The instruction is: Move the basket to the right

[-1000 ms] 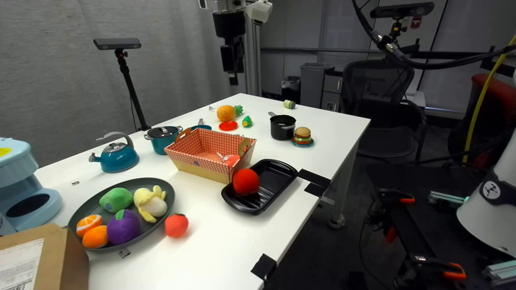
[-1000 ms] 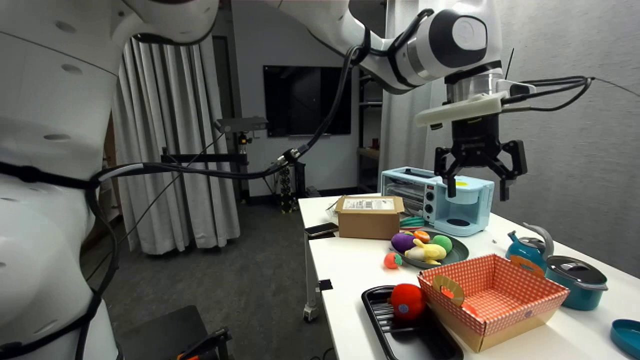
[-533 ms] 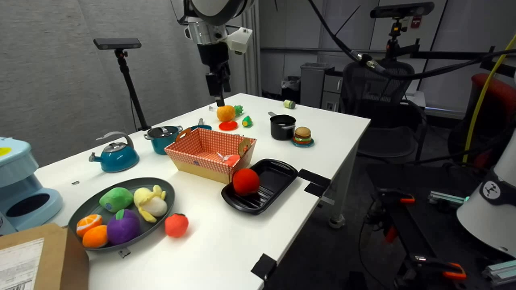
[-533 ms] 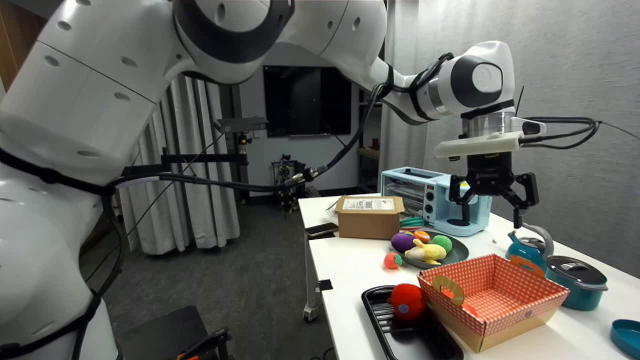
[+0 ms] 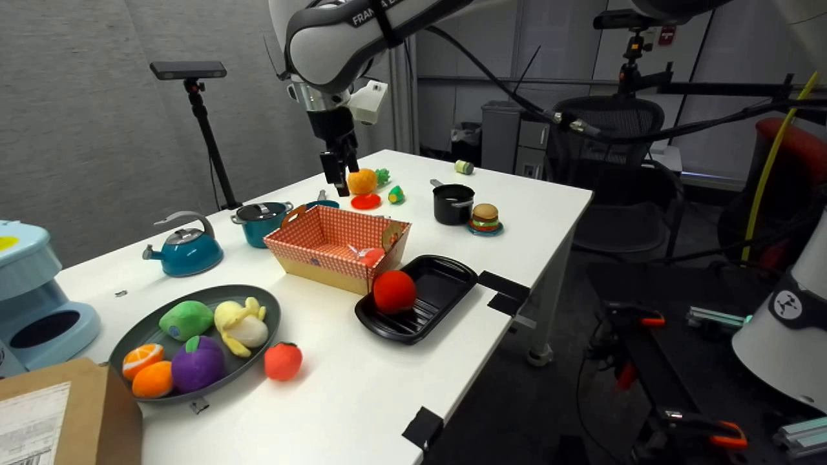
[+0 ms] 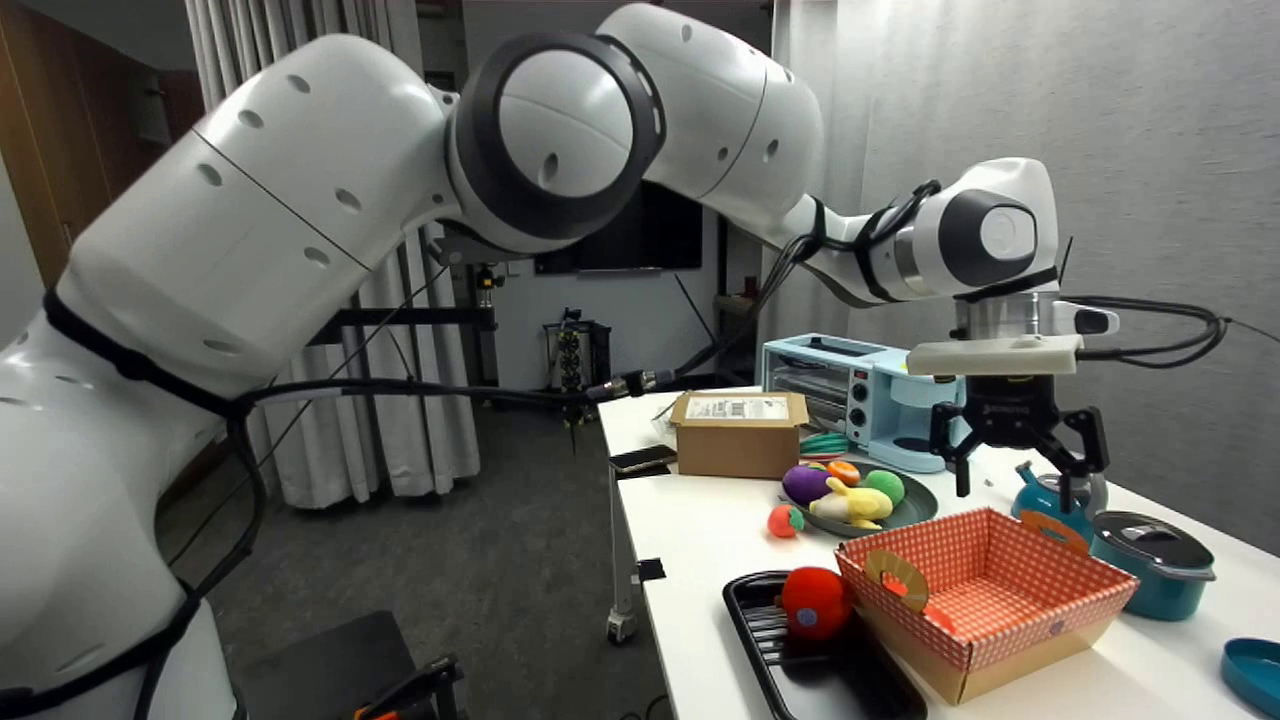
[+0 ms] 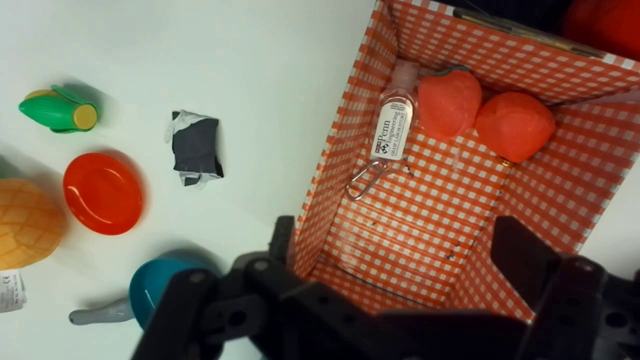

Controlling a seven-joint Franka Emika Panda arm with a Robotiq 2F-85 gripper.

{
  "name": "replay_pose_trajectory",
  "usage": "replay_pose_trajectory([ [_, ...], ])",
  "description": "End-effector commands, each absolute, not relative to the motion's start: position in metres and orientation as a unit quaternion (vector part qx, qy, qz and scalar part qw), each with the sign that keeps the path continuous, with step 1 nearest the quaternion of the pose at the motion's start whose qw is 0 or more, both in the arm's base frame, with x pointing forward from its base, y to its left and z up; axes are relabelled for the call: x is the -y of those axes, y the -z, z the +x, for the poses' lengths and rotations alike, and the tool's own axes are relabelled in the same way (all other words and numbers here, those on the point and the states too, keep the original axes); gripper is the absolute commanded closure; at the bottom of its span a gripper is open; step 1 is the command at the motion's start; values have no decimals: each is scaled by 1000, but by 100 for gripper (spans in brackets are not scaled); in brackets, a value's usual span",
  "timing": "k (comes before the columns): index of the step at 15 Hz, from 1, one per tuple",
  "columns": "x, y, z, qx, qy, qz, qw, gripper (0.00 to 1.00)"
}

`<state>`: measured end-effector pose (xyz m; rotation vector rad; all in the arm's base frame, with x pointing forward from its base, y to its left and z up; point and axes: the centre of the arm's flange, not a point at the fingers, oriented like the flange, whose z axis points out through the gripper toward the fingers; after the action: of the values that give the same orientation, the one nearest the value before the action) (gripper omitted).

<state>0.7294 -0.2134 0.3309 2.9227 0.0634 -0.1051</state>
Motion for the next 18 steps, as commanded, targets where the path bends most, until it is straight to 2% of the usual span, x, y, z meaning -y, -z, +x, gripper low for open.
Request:
replay_pose_trajectory([
  [1, 234, -303, 766, -31, 40, 994, 100, 0],
  [12, 223, -225, 743, -27, 88, 990, 104, 0],
  [18, 214, -216, 723, -19, 103, 987, 120, 0],
])
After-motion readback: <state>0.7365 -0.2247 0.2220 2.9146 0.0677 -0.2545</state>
